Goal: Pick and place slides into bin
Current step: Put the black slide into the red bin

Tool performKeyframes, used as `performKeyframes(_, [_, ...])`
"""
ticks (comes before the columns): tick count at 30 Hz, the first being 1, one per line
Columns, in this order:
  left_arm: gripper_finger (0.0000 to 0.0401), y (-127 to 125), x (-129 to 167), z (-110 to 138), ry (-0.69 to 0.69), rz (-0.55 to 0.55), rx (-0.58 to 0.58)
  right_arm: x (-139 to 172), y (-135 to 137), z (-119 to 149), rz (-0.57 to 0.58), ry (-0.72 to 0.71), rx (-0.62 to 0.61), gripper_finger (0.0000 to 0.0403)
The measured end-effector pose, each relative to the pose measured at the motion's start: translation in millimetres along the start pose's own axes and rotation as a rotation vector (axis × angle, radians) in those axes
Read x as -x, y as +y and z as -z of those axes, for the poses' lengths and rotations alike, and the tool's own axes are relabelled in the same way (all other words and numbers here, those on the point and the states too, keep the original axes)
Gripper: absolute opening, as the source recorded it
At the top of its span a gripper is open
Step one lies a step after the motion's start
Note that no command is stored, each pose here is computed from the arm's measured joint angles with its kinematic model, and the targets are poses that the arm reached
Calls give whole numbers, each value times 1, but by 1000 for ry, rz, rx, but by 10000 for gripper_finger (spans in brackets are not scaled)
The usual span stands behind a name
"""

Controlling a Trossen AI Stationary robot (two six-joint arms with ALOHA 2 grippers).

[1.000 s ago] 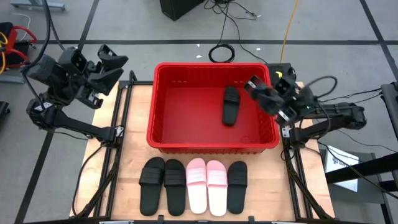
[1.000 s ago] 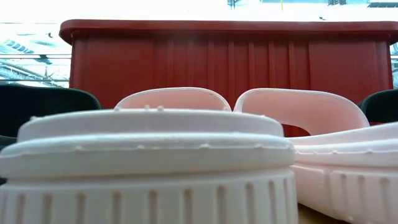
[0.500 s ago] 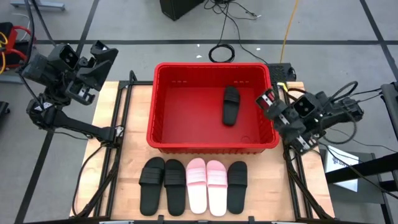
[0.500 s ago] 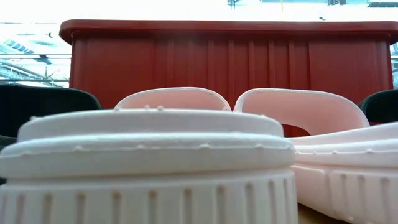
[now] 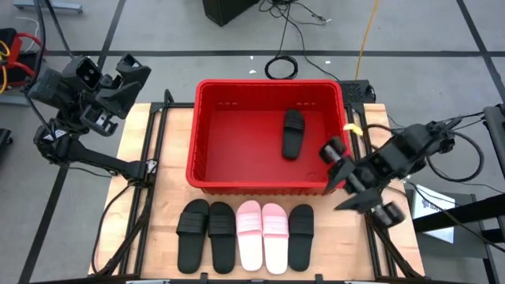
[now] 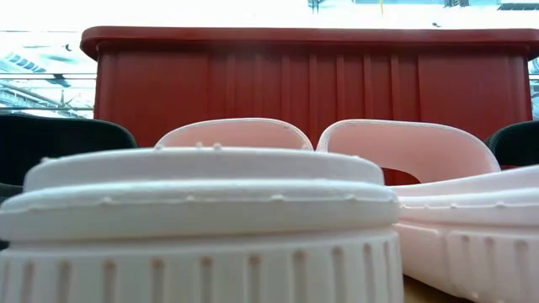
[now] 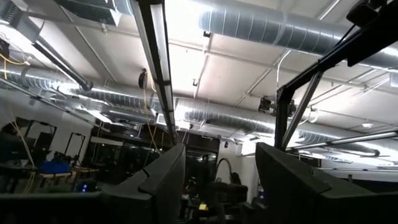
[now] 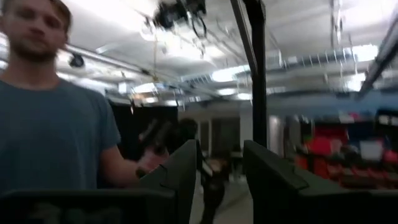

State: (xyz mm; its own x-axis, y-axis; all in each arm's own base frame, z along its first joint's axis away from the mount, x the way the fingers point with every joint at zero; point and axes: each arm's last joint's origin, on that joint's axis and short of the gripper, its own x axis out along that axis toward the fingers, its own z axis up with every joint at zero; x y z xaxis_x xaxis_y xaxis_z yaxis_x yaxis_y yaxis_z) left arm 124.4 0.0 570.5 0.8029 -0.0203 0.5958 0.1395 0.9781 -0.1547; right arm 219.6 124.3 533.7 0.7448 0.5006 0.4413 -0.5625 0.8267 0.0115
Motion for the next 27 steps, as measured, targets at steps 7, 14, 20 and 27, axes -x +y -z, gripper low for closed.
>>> performKeyframes(7, [202, 1, 0, 7, 72, -14, 16, -19, 8, 21, 100, 234, -49, 125])
performKeyframes(14, [202, 3, 1, 12, 127, -27, 17, -35, 16, 38, 147, 458, -111, 125])
performKeyframes(20, [202, 3, 1, 12, 128, -26, 7, -42, 21, 58, 184, 647, -167, 125])
performKeyframes(27, [202, 3, 2, 17, 179, -36, 12, -46, 31, 109, 205, 916, -187, 125])
